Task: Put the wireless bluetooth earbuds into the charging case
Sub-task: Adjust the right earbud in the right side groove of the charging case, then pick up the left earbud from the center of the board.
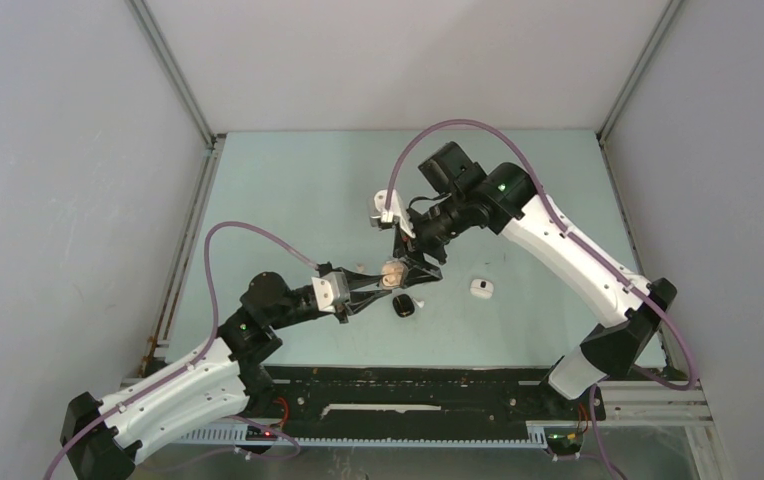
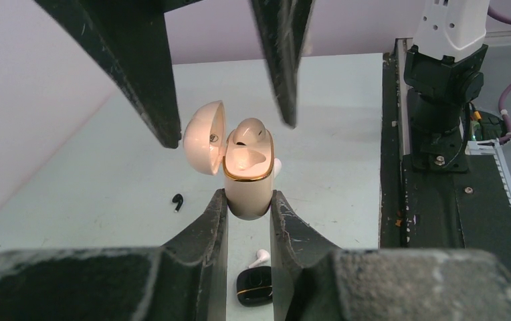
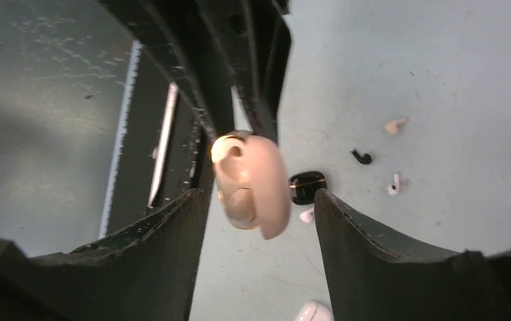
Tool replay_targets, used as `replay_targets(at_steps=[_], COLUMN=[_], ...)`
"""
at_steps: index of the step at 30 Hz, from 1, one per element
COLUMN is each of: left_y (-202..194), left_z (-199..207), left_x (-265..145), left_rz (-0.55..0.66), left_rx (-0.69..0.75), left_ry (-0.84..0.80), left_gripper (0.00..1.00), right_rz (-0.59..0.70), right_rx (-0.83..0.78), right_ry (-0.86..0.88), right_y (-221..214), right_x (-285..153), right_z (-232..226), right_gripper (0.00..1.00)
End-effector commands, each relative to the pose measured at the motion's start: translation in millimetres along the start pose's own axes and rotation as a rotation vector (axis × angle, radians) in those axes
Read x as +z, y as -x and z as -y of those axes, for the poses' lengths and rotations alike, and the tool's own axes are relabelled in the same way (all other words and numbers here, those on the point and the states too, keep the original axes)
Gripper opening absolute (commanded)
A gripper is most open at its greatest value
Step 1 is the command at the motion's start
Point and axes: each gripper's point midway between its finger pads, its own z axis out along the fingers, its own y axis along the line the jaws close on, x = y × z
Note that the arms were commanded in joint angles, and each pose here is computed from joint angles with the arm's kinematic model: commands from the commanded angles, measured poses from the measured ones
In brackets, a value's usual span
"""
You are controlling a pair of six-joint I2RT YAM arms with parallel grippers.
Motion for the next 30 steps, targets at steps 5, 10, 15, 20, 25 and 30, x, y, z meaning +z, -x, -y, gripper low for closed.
replay_targets(at_steps=[5,10,15,20,25,30], left_y=[33.8,38.9,58.8,90.0,111.8,115.1], left_z=[-8.9,-13.3,-18.3,-31.0,-46.9,-47.8], left_x=[2.6,-0.5,-12.4,-37.0,-73.4,-102.1], left_rz=[0.081,0.099,0.168,0.287,0.384,0.461], left_rx=[0.035,0.036,0.023,-0.035,-0.1,-0.136], left_ry=[0.03,0.061,0.119,0.247,0.409,0.487], left_gripper=[0.0,0.0,0.0,0.0,0.0,0.0], right_rz=[0.296,0.415,0.423,0.209,0.15,-0.002], right_rx=[-0.012,0.074,0.218,0.253,0.432,0.348], right_ry=[0.202,0.085,-0.173,-0.443,-0.399,-0.348], right_y=[56.4,56.8,10.0,-60.7,-87.5,-100.7], right_x=[-53.9,-89.4,-88.5,-52.1,-2.8,60.7], right_z=[-35.9,5.2,73.5,129.8,171.1,194.2], right_gripper=[0.68,0.67,0.61,0.48,0.37,0.34])
